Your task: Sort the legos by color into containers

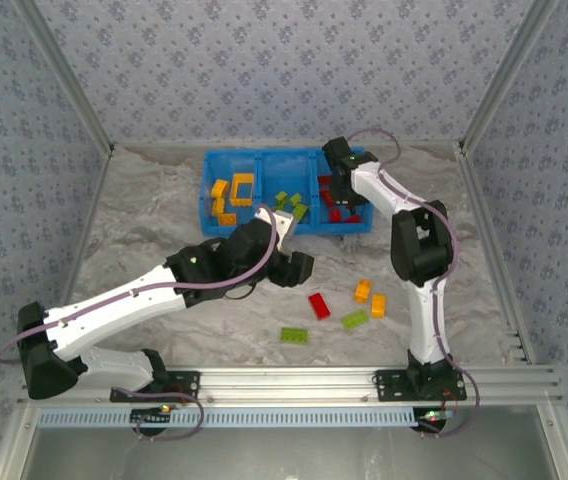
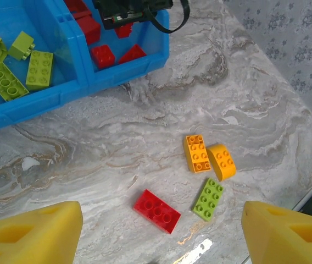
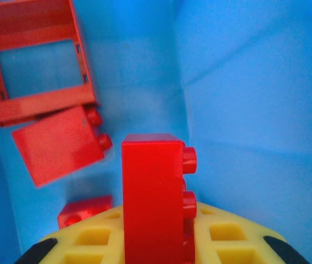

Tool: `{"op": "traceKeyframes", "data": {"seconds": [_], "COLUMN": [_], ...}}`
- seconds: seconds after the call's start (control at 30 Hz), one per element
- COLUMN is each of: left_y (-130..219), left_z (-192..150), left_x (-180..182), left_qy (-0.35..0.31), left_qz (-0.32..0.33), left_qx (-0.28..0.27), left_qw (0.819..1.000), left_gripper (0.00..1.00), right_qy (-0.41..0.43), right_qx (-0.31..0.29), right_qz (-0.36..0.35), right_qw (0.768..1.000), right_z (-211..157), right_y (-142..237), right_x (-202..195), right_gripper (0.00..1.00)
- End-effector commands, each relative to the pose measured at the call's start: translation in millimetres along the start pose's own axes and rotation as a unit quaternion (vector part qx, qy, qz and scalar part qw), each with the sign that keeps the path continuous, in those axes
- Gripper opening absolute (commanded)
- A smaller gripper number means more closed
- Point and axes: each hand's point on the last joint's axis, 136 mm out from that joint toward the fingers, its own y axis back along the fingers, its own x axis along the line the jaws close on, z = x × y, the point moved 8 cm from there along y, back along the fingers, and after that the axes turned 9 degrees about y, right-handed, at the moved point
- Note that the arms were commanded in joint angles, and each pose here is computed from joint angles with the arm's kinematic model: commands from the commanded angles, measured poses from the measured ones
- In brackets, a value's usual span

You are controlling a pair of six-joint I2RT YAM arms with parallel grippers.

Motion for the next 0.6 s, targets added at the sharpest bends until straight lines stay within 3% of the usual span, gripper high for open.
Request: {"op": "traceKeyframes", "data": {"seconds": [0.0, 0.17, 0.37, 0.57], "left_y": [11, 10, 9, 1], "left_z": [11, 9, 5, 0], "left_x": [-6, -4, -6, -5], "left_qy": [0.006, 0.008, 0.005, 0.005], "left_qz": [-0.007, -0.004, -0.004, 0.007], "left_qx": [-0.026, -0.022, -0.016, 0.000], "left_qw": [1.000, 1.000, 1.000, 1.000], "left_gripper": [0.77, 0.77, 0.76, 0.76], "right_qy": [0.022, 0.024, 0.021, 0.005], "right_qx": [0.029, 0.038, 0.026, -0.034], "right_qz": [0.007, 0.011, 0.026, 0.030], "right_qw": [0.999, 0.999, 0.999, 0.999], "right_z": [0, -2, 2, 13], "right_y": [-8, -15, 3, 66], "right_x": [3, 5, 3, -13], "right_gripper": [0.19, 0.29, 0.48, 0.50]}}
